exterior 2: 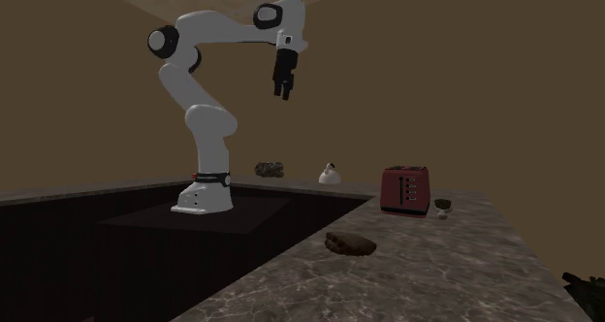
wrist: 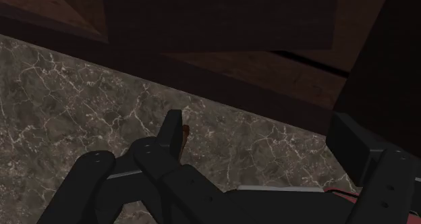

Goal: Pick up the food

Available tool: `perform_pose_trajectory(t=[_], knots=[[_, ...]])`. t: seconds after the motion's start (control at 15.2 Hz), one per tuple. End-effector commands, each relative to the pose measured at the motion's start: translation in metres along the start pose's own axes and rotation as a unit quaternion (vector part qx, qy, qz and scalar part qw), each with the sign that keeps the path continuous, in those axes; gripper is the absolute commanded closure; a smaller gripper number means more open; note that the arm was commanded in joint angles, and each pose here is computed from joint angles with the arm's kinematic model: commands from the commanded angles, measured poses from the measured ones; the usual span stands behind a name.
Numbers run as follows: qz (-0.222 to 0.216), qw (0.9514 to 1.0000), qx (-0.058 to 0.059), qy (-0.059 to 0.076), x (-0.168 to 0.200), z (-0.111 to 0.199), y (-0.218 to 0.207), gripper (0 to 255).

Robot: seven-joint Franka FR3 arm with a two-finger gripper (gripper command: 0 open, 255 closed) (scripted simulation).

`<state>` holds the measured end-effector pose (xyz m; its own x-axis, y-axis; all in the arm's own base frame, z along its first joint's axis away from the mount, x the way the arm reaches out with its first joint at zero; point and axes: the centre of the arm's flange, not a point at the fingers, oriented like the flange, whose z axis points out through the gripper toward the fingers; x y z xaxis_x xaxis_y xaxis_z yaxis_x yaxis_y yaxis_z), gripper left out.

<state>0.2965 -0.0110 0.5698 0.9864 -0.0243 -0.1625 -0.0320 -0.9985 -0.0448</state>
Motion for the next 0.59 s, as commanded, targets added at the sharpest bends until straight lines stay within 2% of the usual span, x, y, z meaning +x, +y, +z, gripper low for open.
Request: perform_pose_trajectory(t=[0.0, 0.53], knots=[[0.0, 1.0, 0.0, 0.0, 0.0, 0.0, 0.0, 0], [0.062, 0.998, 0.007, -0.003, 0.065, 0.082, 0.019, 0]])
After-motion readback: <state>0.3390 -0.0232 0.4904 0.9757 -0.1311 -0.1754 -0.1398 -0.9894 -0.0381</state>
